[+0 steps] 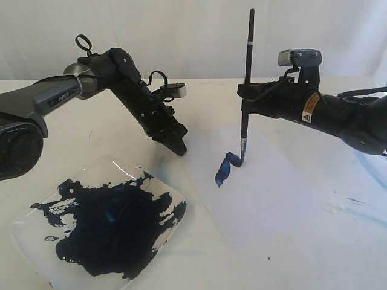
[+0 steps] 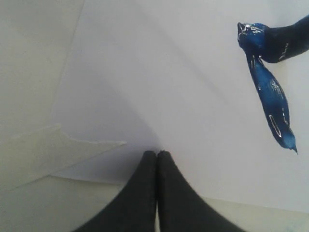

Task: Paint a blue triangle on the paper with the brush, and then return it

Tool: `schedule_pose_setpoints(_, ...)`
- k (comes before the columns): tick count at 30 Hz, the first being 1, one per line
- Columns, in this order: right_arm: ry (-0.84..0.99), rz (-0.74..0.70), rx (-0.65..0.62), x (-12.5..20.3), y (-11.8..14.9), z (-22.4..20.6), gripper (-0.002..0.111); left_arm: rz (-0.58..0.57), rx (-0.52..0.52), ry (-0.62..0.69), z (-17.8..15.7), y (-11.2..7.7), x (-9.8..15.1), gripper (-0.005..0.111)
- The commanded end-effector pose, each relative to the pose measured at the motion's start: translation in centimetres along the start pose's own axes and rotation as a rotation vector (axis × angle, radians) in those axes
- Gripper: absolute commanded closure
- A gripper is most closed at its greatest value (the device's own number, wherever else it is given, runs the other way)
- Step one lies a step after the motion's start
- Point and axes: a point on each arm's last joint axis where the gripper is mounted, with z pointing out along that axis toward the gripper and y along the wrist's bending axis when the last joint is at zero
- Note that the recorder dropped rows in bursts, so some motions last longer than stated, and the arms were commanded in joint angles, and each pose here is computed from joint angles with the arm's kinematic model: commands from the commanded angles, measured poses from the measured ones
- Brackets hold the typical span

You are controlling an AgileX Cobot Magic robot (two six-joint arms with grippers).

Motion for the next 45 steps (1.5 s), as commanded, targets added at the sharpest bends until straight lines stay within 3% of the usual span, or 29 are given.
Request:
schedule_pose_setpoints(1,0.039,-0.014,0.009,-0.4,0.2,-0.3,0.108,0.007,0.002,0.005,0.0,-0.2,0.0,0.107)
schedule_pose_setpoints(15,0.167,-0.042,0.062,-1.4,0.6,-1.4,0.108,0.005,0.002,0.005,0.0,-0.2,0.0,0.107)
schedule_pose_setpoints(45,0.297,-0.053,0.027,-1.9,1.7,-2.6,0.108,0.001,0.006,0.012,0.0,-0.3,0.0,0.107)
